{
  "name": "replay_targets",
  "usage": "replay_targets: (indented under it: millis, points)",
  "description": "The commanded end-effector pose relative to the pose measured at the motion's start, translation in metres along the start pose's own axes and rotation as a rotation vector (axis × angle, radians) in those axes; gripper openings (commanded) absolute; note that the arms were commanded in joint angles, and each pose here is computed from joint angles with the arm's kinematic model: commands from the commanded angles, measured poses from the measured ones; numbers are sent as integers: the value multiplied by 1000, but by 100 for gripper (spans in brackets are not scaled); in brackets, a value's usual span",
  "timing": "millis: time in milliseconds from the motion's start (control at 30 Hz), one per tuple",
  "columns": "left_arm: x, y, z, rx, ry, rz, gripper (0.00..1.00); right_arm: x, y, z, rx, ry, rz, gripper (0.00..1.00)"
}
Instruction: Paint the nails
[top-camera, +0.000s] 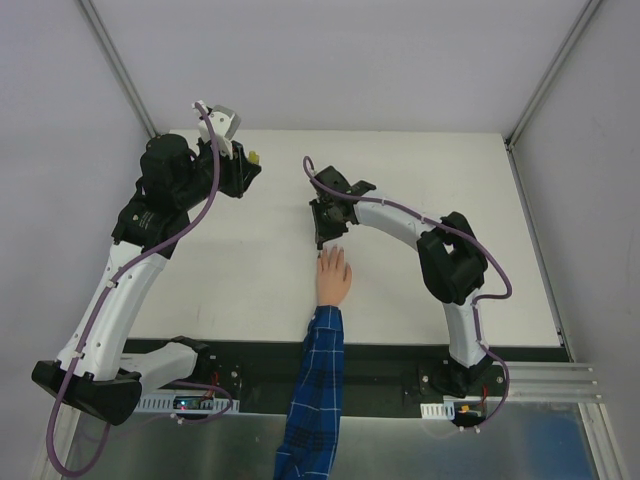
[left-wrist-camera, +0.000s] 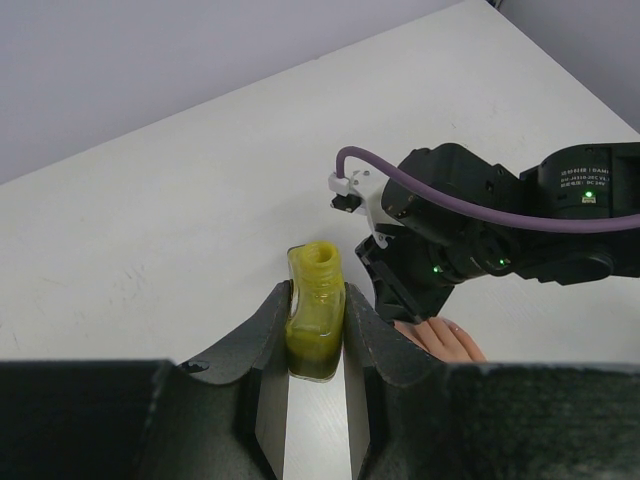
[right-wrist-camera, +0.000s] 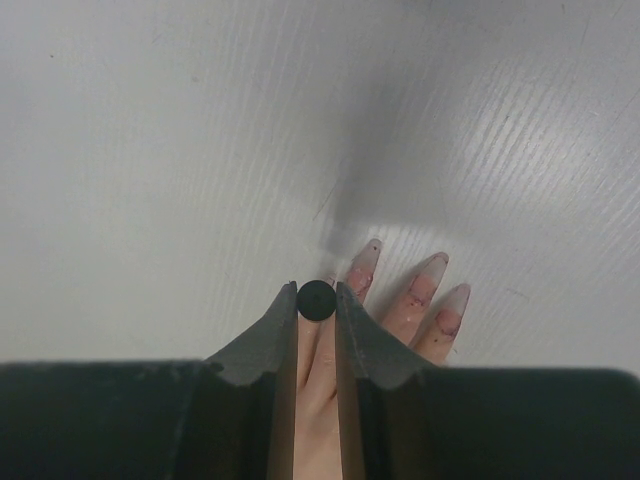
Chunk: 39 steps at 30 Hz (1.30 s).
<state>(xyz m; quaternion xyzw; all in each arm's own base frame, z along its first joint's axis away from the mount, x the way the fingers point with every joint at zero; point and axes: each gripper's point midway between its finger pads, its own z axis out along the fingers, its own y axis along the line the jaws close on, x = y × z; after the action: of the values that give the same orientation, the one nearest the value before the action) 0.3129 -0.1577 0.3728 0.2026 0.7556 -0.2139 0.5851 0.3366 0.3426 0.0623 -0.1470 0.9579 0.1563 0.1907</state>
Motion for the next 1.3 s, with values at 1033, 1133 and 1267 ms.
replay_targets:
  millis: [1033,1133,1267]
  points:
    - [-6,3,-6,-10,-29,3,0,-12,-4,5,16,-11,46,0]
    - [-6,4,-6,-12,-27,1,0,-14,-6,3,19,-14,48,0]
    - [-7,3,-6,-10,-30,2,0,-17,-6,3,18,-23,51,0]
